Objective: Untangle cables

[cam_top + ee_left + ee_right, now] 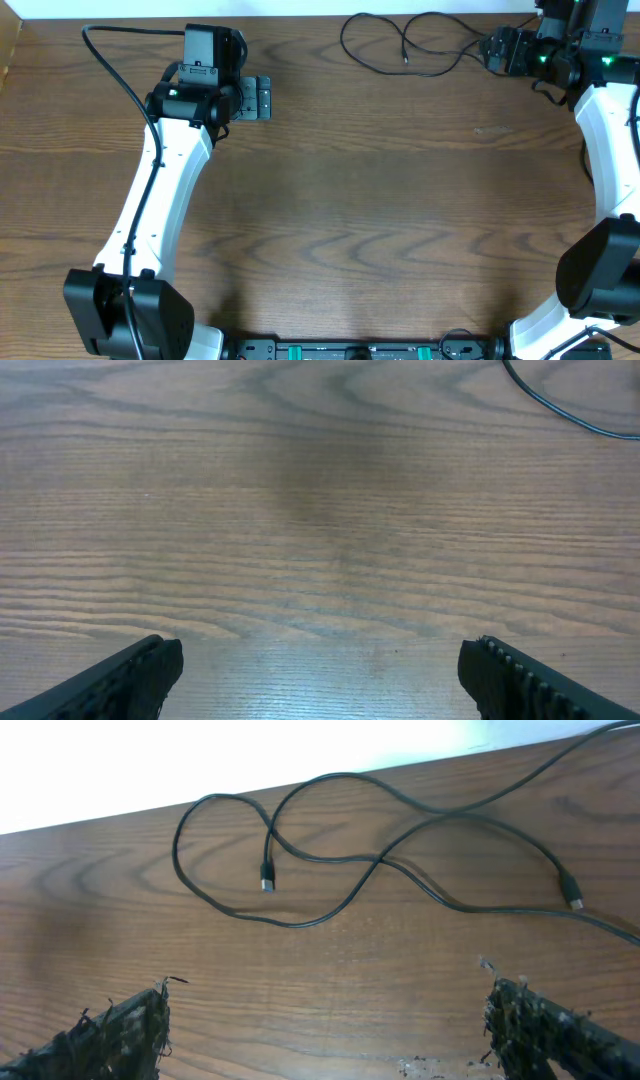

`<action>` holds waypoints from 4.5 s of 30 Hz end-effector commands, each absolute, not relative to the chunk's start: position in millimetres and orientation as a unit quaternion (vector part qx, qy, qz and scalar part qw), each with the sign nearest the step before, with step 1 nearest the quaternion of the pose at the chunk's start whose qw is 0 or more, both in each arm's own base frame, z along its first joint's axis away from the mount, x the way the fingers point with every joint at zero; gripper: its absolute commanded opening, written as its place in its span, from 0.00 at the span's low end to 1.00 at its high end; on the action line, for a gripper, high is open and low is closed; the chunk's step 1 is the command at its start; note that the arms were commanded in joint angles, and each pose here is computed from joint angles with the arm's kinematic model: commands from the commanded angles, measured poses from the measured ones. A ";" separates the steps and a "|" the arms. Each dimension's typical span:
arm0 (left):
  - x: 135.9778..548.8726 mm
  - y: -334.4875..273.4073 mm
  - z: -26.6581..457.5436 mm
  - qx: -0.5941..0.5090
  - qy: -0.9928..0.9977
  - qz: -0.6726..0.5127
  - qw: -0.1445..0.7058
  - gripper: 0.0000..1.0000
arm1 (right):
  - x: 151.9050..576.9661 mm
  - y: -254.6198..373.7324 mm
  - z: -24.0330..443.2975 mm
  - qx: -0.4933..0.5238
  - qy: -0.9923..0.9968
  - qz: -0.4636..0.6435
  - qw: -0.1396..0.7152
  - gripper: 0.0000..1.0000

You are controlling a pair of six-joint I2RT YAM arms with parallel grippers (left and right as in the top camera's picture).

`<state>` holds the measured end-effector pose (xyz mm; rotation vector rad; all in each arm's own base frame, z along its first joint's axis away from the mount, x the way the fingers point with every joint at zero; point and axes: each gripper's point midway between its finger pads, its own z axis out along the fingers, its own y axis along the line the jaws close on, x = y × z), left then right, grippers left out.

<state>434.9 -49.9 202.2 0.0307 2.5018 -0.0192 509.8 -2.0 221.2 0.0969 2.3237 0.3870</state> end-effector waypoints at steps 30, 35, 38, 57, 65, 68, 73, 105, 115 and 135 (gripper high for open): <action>435.3 -48.8 199.6 0.010 0.950 -0.004 0.312 0.93 | 510.2 -1.0 221.3 0.031 0.911 0.147 0.383 0.99; 435.3 -48.8 199.6 0.010 0.950 -0.004 0.312 0.93 | 510.2 -1.0 221.3 0.031 0.911 0.147 0.383 0.99; 435.3 -48.8 199.6 0.010 0.950 -0.004 0.312 0.93 | 510.2 -1.0 221.3 0.031 0.911 0.147 0.383 0.99; 428.3 -47.8 228.7 0.009 0.939 -0.009 0.344 0.93 | 510.2 -1.0 221.3 0.031 0.911 0.147 0.383 0.99; 411.9 -46.8 275.9 0.008 0.917 -0.016 0.398 0.93 | 510.2 -1.2 221.3 0.031 0.911 0.147 0.383 0.99; 403.9 -51.7 292.7 0.013 0.908 -0.022 0.418 0.93 | 510.2 -1.0 221.3 0.031 0.911 0.147 0.383 0.99; 386.9 -67.5 321.3 0.033 0.891 -0.037 0.450 0.93 | 510.2 -1.0 221.2 0.031 0.911 0.147 0.383 0.99; 319.1 -115.1 297.0 0.112 0.888 -0.081 0.438 0.93 | 510.2 0.0 221.3 0.030 0.911 0.148 0.383 0.99; 307.6 -113.2 257.3 0.088 0.888 -0.102 0.439 0.93 | 510.2 -1.8 221.2 0.032 0.911 0.147 0.383 0.99; 299.4 -101.9 245.2 0.065 0.798 -0.132 0.584 0.93 | 510.2 -1.4 221.3 0.031 0.911 0.147 0.383 0.99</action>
